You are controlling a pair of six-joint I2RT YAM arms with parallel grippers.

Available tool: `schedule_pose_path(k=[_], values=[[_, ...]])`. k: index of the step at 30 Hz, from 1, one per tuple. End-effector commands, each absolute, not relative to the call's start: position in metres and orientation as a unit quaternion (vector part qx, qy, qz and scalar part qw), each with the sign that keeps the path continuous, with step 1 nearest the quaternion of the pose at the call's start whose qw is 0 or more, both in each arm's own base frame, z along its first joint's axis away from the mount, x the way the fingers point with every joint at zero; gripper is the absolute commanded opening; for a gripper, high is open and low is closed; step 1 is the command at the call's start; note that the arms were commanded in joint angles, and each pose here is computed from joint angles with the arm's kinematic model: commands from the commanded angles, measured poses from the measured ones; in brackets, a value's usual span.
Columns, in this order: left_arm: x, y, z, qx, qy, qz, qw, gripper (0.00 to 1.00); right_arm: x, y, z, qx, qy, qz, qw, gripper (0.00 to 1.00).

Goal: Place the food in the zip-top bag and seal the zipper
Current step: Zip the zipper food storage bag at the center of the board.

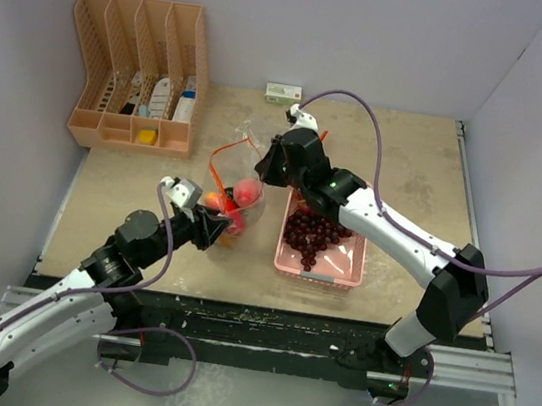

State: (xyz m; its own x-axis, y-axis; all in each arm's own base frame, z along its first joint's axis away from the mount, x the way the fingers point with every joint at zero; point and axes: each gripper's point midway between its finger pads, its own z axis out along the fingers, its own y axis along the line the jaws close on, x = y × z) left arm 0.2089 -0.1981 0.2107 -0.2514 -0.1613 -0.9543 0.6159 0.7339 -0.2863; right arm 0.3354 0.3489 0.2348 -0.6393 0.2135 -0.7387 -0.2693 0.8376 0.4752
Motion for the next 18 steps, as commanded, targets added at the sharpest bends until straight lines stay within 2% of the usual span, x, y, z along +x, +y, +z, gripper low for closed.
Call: schedule_pose_path(k=[1,5,7,8,17,18], values=[[0.223,-0.202,0.211,0.153,0.711,-0.314,0.610,0.30,0.339,0.351,0.269,-0.012,0.837,0.312,0.450,0.00],[0.229,-0.201,0.216,0.145,0.712,-0.306,0.615,0.16,0.335,0.338,0.268,-0.002,0.840,0.296,0.454,0.00],[0.231,-0.195,0.226,0.137,0.712,-0.294,0.622,0.02,0.333,0.326,0.265,0.012,0.841,0.284,0.461,0.00],[0.230,-0.191,0.232,0.133,0.712,-0.288,0.626,0.00,0.330,0.319,0.263,0.020,0.841,0.278,0.463,0.00],[0.207,-0.148,0.293,0.103,0.682,-0.268,0.673,0.00,0.294,0.273,0.247,0.048,0.839,0.274,0.468,0.00],[0.206,-0.148,0.291,0.101,0.683,-0.268,0.672,0.00,0.292,0.271,0.253,0.030,0.830,0.281,0.481,0.11]])
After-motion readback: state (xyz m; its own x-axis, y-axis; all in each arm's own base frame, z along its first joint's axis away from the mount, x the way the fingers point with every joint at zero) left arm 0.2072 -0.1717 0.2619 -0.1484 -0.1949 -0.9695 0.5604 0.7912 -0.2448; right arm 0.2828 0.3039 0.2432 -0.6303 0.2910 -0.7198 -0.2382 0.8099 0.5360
